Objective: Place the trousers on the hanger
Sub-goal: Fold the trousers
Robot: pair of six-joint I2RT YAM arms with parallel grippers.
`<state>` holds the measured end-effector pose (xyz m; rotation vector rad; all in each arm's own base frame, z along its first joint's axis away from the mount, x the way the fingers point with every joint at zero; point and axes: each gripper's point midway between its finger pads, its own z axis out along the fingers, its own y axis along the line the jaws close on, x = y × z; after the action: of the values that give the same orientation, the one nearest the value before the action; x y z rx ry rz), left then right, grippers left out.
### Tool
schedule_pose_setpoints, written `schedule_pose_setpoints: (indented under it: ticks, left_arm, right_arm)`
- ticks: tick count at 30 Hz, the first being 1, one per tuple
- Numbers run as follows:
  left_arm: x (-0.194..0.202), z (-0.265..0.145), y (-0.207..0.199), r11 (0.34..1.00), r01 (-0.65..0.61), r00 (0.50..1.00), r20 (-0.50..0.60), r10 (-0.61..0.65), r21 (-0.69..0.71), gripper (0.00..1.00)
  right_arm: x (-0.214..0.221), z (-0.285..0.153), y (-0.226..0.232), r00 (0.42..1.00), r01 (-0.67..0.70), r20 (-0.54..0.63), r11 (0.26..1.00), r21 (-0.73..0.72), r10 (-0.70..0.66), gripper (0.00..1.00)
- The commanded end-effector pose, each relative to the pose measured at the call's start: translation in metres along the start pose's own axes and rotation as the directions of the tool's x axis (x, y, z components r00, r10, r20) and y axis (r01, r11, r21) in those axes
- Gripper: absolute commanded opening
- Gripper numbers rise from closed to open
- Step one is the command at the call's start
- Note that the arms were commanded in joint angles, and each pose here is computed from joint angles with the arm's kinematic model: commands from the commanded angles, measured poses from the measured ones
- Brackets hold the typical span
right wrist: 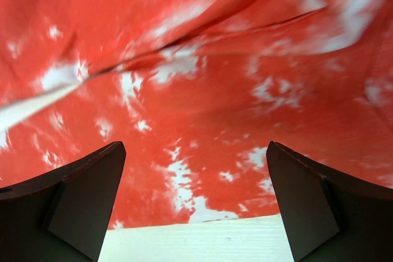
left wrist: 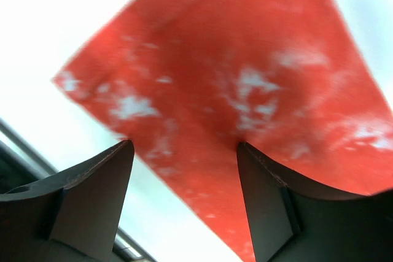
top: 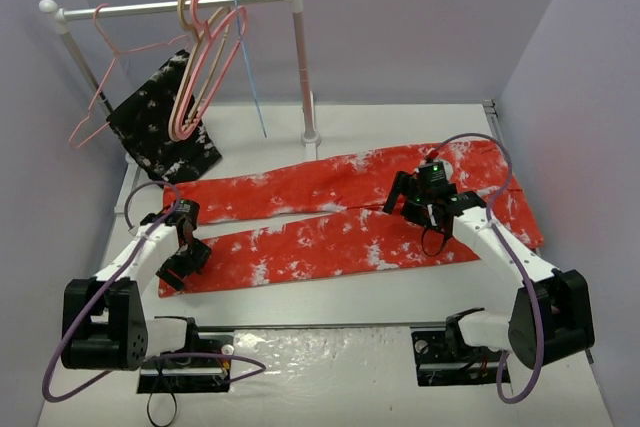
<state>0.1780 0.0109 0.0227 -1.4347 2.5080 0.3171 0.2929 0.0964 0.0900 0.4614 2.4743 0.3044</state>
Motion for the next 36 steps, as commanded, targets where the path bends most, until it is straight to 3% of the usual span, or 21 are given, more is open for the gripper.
schedule_pose_setpoints:
  ticks: [1,3,10,20,23,30,36]
  left_arm:
    - [-0.007,-0.010,0.026,0.997,-0.034,0.999,0.007,0.034,-0.072,0.65]
    - [-0.010,-0.012,0.025,0.997,-0.048,0.999,0.019,0.050,-0.060,0.65]
    - [-0.024,-0.048,-0.043,0.953,-0.110,0.990,0.114,0.081,0.284,0.66]
    - [-0.052,-0.084,-0.040,0.945,-0.201,0.960,0.243,0.138,0.259,0.67]
    - [-0.048,-0.083,-0.037,0.942,-0.207,0.961,0.235,0.145,0.265,0.67]
    - [-0.038,-0.075,-0.042,0.921,-0.251,0.958,0.214,0.191,0.298,0.67]
    - [-0.027,-0.056,-0.053,0.913,-0.281,0.956,0.165,0.241,0.295,0.68]
  right_arm:
    - [0.005,0.008,0.011,0.999,0.037,0.020,0.999,0.035,-0.037,0.97]
    - [0.012,0.013,0.011,0.998,0.070,0.006,0.996,0.053,-0.070,0.97]
    - [0.056,0.034,0.006,0.982,0.169,-0.106,0.981,0.097,-0.158,0.97]
    - [0.175,0.034,0.010,0.895,0.275,-0.379,0.960,0.052,-0.236,1.00]
    - [0.184,0.026,0.021,0.882,0.275,-0.399,0.962,0.001,-0.251,1.00]
    - [0.067,-0.009,0.054,0.973,0.230,-0.042,0.970,0.075,-0.227,1.00]
    - [0.000,-0.004,-0.020,0.998,0.011,0.060,0.974,0.228,-0.025,1.00]
